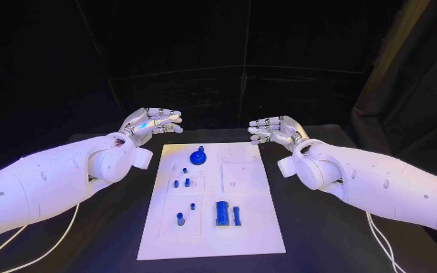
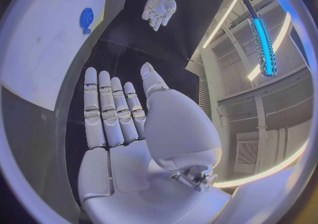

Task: Assemble the parts on the task board

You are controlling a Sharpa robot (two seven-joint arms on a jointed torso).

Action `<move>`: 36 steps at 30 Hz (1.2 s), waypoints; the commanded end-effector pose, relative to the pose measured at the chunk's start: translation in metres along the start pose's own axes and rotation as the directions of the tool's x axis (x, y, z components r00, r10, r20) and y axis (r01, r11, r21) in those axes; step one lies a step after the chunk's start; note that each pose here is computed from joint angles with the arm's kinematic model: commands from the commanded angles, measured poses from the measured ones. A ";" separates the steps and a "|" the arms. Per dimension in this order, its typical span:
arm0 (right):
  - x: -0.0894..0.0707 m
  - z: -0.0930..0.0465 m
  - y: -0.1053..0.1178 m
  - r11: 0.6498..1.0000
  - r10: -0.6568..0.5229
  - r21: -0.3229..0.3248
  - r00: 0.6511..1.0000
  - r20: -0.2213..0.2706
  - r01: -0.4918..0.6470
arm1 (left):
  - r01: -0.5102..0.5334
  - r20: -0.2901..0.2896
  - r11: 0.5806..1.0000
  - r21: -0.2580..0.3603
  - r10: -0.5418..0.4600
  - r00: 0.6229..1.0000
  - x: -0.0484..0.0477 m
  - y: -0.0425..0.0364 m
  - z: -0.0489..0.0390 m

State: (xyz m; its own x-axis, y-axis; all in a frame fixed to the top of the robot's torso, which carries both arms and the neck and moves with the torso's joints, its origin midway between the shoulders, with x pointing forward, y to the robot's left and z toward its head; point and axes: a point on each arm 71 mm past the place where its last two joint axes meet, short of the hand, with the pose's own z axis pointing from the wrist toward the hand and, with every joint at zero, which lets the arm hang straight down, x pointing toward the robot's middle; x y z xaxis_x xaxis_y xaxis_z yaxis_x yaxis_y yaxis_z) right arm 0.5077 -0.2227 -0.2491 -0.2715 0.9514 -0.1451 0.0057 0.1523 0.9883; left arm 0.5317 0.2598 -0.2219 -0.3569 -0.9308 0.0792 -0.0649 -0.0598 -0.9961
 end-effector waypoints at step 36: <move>0.038 -0.037 0.029 0.987 0.162 -0.049 0.955 0.250 -0.155 | -0.067 0.337 0.997 0.042 0.049 0.940 0.0855 0.0113 -0.0393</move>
State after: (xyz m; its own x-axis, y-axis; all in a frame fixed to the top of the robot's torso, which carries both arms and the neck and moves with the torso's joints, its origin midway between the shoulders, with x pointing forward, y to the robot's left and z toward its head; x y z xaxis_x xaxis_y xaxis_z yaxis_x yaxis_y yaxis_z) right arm 0.4616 -0.1896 -0.2263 -0.0628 0.9979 0.0130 0.0165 -0.0120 0.9998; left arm 0.4640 0.1884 -0.2294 -0.1100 -0.9913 0.0723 -0.0537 -0.0667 -0.9963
